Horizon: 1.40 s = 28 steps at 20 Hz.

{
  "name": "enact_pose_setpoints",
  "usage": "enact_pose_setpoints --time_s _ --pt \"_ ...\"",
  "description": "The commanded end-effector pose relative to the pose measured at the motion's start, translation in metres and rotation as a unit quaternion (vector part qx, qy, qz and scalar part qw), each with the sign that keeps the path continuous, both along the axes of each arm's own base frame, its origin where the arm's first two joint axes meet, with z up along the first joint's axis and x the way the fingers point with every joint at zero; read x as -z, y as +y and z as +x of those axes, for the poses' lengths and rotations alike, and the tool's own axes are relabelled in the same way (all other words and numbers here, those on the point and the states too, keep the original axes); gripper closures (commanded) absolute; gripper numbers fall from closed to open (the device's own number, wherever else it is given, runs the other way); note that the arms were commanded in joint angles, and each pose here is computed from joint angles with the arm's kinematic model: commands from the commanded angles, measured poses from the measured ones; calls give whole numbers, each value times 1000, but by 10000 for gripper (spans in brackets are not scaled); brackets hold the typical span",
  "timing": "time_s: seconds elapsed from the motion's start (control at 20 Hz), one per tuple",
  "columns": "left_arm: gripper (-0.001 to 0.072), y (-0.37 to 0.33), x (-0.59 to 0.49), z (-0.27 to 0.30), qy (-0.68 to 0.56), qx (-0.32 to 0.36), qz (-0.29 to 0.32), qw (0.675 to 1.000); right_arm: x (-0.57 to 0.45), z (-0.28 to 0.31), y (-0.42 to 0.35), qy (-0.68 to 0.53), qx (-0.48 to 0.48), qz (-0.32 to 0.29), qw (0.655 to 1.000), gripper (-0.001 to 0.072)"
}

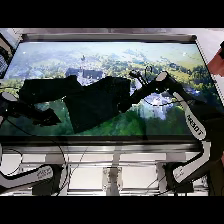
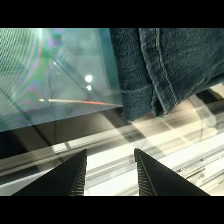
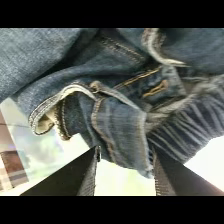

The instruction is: Fold the clothes and pants, and hang the long-sleeved shirts on hangers.

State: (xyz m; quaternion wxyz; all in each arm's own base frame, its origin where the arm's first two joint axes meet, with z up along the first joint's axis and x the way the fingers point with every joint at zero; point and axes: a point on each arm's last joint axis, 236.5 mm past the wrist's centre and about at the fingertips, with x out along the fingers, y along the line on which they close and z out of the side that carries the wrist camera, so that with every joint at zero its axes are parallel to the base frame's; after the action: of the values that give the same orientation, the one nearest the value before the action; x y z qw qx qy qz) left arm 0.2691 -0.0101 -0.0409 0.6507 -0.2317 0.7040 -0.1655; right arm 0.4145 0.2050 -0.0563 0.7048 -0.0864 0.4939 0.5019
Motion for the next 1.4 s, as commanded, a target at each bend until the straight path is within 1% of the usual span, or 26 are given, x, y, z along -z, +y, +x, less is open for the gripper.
enact_pose_setpoints --time_s 0.0,0.15,0.35,0.55,0.6,0.7,0.75,0.8,0.85,0.9,0.95,1.05,1.1,1.15,1.2,1.35 --pt "341 1 1 4 -9 -4 2 1000 -5 9 -10 -13 2 -14 1000 337" --pt "341 2 1 6 -12 -7 5 1000 3 9 -12 -9 -3 -20 1000 337" --pt "341 2 2 8 -14 -10 7 1000 35 1 -5 29 -9 -18 999 342" --pt "341 5 3 13 -18 -23 13 999 44 -9 18 41 -31 2 999 346" --pt "341 5 4 15 -22 -26 14 999 43 -12 22 42 -36 3 998 356" --pt "341 2 1 19 -27 -31 5 999 42 -20 27 51 -50 5 997 359" --pt "341 0 0 20 -29 -33 1 999 41 -24 29 56 -55 6 997 406" --pt "341 -1 0 21 -30 -34 -3 999 40 -28 30 63 -59 9 996 414" --pt "341 -1 0 21 -30 -35 -3 999 39 -32 31 70 -64 12 995 449" --pt "341 -1 0 22 -31 -36 -2 999 38 -36 31 78 -70 13 994 556" --pt "341 -1 0 22 -31 -36 -2 999 36 -41 31 87 -76 15 993 624" --pt "340 -2 1 22 -31 -33 -2 999 34 -48 30 101 -83 16 991 699" --pt "321 -6 1 22 -30 -27 -2 999 33 -50 30 104 -83 17 991 699" --pt "250 -12 2 21 -28 -17 -3 999 32 -49 29 106 -78 17 991 700" --pt "217 -21 3 20 -26 -2 -4 1000 29 -48 28 108 -74 17 991 699" --pt "216 -52 7 16 -25 51 -4 998 17 -48 22 122 -71 20 990 700"
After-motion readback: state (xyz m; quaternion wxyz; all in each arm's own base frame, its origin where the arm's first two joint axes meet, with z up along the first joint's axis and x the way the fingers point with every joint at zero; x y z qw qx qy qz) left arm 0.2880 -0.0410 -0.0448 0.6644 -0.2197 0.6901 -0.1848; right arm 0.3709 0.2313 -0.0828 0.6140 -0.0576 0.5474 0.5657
